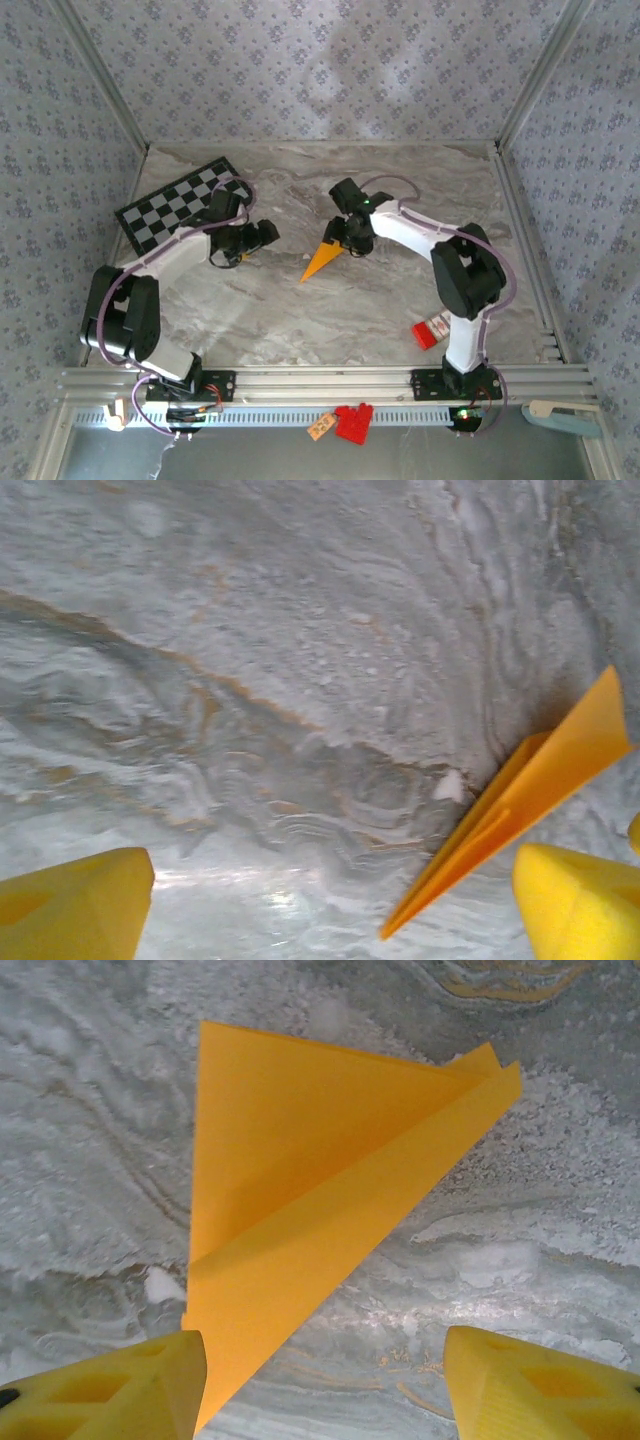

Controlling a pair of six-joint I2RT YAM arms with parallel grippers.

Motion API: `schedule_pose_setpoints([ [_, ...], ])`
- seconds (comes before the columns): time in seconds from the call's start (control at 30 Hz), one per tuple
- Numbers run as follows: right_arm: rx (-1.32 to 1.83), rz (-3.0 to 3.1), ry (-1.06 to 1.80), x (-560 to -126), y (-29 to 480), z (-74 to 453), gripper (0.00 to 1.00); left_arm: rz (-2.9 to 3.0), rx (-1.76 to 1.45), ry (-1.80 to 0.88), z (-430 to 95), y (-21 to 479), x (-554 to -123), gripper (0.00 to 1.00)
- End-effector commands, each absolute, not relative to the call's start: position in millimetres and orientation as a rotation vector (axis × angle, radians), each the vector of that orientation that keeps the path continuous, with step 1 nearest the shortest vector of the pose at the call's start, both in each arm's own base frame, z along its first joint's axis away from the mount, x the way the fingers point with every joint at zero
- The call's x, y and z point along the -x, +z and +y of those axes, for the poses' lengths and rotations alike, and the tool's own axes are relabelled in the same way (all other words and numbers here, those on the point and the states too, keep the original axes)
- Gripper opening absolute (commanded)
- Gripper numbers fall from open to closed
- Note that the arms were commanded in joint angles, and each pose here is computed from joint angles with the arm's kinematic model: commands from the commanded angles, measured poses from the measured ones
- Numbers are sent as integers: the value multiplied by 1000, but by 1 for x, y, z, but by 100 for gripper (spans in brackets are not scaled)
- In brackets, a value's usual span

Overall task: Fold a paper plane with a square sheet of paper (pick it up from the middle)
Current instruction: Turn over the paper plane at the center of the table.

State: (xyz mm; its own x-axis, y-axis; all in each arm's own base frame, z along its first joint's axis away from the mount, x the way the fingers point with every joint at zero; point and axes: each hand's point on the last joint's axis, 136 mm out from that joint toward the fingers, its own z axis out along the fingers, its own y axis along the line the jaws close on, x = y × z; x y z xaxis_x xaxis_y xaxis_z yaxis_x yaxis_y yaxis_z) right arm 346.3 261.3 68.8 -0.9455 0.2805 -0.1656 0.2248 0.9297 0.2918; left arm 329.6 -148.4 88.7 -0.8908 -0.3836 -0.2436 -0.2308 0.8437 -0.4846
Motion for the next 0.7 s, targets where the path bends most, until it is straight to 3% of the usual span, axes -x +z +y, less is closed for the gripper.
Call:
schedule_pose_setpoints([
  [0.0,-502,2897,207,-343,64,255,66,2661,402,-544,-128,94,-326,98],
  [0.43,-520,2951,-12,-342,48,270,69,2663,399,-539,-114,85,-317,100],
  [0.67,-512,2864,-75,-341,63,263,59,2673,405,-564,-115,79,-319,100],
])
